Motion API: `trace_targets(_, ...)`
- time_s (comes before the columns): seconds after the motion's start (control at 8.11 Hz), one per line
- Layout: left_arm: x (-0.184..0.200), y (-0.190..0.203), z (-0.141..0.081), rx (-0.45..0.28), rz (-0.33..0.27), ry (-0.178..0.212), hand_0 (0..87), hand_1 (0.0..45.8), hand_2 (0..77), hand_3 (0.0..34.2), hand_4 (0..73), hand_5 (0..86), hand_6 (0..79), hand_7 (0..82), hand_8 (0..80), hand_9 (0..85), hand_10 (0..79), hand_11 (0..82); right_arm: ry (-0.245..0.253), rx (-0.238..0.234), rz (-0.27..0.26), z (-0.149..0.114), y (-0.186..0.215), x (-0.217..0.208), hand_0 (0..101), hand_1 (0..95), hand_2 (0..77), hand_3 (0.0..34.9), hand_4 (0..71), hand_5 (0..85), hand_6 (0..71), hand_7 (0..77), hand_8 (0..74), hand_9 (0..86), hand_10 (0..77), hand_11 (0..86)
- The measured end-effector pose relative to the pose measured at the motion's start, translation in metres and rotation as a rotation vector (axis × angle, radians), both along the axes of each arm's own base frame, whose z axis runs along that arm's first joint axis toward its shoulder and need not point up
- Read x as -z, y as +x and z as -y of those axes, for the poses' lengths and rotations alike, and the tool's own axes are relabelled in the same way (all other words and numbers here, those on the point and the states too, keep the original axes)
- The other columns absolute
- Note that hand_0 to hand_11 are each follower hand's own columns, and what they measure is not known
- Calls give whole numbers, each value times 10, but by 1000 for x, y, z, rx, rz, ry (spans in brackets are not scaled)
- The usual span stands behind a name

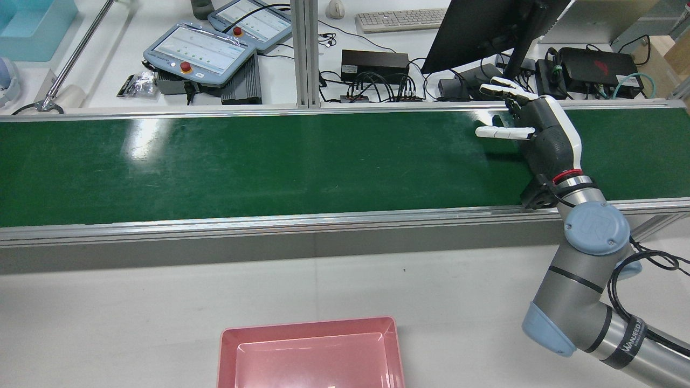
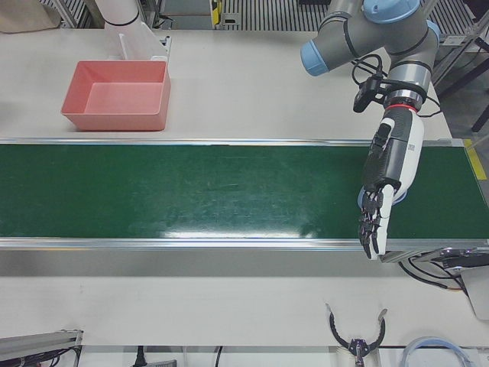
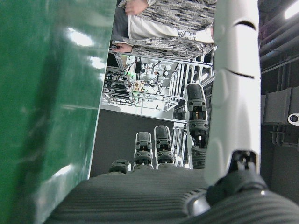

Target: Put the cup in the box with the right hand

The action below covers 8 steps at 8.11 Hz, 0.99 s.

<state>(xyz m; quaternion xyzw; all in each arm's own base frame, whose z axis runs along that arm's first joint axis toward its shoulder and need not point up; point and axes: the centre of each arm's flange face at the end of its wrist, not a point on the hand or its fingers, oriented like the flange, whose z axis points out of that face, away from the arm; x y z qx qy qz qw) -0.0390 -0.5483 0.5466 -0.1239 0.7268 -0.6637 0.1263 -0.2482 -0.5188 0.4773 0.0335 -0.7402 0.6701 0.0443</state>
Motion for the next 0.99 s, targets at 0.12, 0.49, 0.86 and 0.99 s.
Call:
trace_targets(0.12, 0, 0, 0, 0, 0, 0, 0, 5, 11, 0, 11, 5, 0, 5, 0, 0, 0, 0, -1, 0, -2, 0, 0, -1, 649, 218, 55, 0, 235, 82, 60, 240, 87, 175, 5, 44)
trace_targets(0.49, 0, 0, 0, 0, 1, -1, 0, 5, 11, 0, 11, 5, 5, 5, 0, 0, 0, 0, -4, 6, -6, -2, 2, -4, 642, 235, 60, 0, 240, 65, 71, 224, 87, 169, 11, 44)
trace_targets(0.86, 0, 0, 0, 0, 0, -1, 0, 5, 11, 0, 11, 0, 5, 5, 0, 0, 0, 0, -1, 7, -5, 1, 0, -1, 605, 235, 16, 0, 207, 71, 65, 229, 87, 169, 11, 44)
trace_targets(0.99, 0, 0, 0, 0, 0, -1, 0, 5, 11, 0, 11, 0, 5, 5, 0, 0, 0, 0, 1, 4, -5, 4, -1, 1, 626, 147, 16, 0, 267, 71, 65, 245, 87, 180, 11, 44)
